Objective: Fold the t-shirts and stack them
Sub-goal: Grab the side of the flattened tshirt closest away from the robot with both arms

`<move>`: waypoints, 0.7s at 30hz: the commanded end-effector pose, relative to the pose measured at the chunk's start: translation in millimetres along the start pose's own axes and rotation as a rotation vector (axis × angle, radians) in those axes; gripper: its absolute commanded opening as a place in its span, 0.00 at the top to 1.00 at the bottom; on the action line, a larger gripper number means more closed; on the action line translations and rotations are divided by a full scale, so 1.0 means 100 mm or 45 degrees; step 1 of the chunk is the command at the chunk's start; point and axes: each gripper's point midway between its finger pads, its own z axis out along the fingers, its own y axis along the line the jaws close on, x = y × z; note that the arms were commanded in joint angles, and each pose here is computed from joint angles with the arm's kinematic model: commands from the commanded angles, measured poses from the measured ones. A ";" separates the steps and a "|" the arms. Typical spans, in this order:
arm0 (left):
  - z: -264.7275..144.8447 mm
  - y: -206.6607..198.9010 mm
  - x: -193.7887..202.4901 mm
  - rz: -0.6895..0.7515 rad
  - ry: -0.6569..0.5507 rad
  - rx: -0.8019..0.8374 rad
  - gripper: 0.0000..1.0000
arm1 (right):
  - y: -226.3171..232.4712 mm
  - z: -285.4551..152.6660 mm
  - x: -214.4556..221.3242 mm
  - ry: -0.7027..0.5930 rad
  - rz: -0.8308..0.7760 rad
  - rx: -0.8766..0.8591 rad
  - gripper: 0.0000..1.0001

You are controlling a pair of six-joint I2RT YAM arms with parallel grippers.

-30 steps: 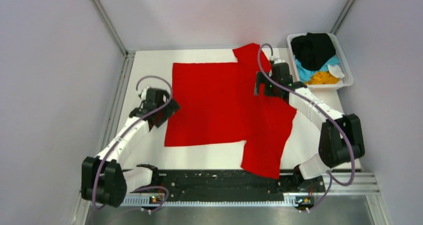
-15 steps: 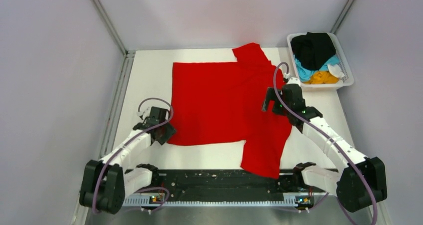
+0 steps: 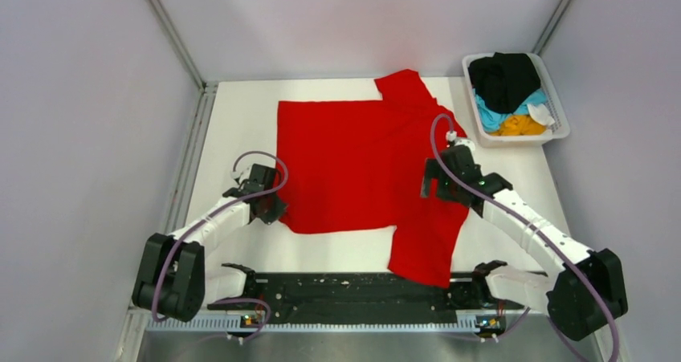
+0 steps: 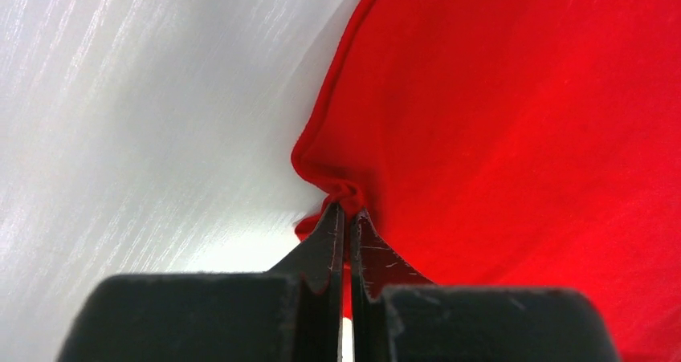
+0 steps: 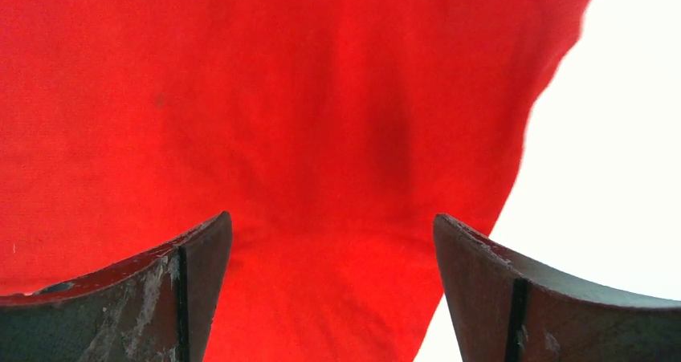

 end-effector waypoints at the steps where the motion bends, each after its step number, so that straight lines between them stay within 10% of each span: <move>1: -0.09 0.13 0.08 0.085 0.051 -0.070 1.00 | 0.29 -0.31 0.24 0.105 -0.141 -0.078 0.08; 14: -0.20 0.28 0.10 0.118 0.041 -0.112 1.00 | 0.32 -0.88 2.04 0.754 -0.465 -0.177 0.25; 21: -0.22 0.28 0.07 0.128 0.028 -0.128 1.00 | 0.21 -0.70 2.24 0.790 -0.471 -0.103 0.34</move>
